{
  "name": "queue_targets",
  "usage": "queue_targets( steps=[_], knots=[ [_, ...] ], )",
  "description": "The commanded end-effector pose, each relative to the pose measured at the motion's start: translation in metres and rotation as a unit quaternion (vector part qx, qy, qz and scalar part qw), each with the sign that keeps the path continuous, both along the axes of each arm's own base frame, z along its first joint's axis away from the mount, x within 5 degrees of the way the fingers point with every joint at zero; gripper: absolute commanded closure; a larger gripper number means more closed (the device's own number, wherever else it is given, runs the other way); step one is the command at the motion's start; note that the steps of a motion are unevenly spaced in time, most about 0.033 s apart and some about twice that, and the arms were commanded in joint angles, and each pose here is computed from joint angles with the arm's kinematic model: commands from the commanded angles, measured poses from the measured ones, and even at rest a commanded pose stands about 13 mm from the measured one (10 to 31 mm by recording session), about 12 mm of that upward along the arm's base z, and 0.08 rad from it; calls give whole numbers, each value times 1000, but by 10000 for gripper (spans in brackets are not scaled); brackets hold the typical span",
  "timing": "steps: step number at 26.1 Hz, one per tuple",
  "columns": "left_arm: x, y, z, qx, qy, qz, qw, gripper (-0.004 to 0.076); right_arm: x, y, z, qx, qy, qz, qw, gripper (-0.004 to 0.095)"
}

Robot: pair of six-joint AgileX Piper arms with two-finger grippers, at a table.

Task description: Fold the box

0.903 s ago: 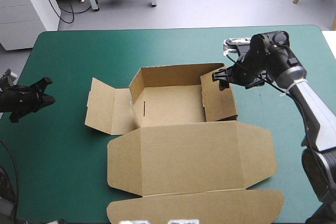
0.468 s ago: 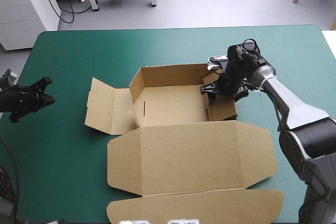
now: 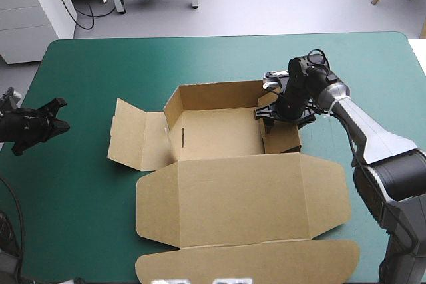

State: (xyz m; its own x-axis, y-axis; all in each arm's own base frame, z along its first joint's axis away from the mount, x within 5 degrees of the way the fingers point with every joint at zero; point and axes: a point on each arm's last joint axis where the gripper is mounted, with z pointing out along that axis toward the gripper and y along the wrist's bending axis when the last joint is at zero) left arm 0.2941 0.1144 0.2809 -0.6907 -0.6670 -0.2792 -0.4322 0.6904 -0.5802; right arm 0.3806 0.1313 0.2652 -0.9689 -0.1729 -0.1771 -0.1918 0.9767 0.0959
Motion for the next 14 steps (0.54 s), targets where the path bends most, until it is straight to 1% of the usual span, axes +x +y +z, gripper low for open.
queue_targets(
  steps=[1, 4, 6, 7, 8, 9, 10, 11, 12, 14],
  knots=[
    [-2, -4, 22, 3, -41, 7, 999, 734, -5, -4, 28, 3, -46, 2, 999, 180],
    [-2, -4, 22, 3, -41, 7, 999, 734, -5, -4, 28, 4, -46, 1, 999, 187],
    [-2, -4, 22, 3, -41, 7, 999, 734, -5, -4, 28, 2, -46, 0, 999, 241],
    [-2, -4, 22, 4, -40, 7, 999, 734, -4, -5, 28, 1, -46, 0, 999, 299],
    [-2, -3, 22, 5, -40, 7, 999, 734, -4, -5, 28, 1, -46, 0, 999, 378],
    [-2, -3, 21, 6, -39, 6, 999, 734, -4, -5, 28, 0, -47, 0, 999, 572],
    [-2, -3, 21, 6, -39, 6, 999, 734, -4, -5, 28, -2, -47, 2, 999, 695],
    [-2, -4, 21, 7, -38, 2, 999, 734, -4, -5, 28, -4, -48, 10, 999, 931],
    [-2, -4, 21, 11, -39, -2, 999, 734, -4, -5, 28, -4, -49, 12, 999, 915],
    [-2, -3, 21, 25, -45, -17, 999, 734, -5, -5, 29, -3, -50, 18, 999, 914]
  ],
)
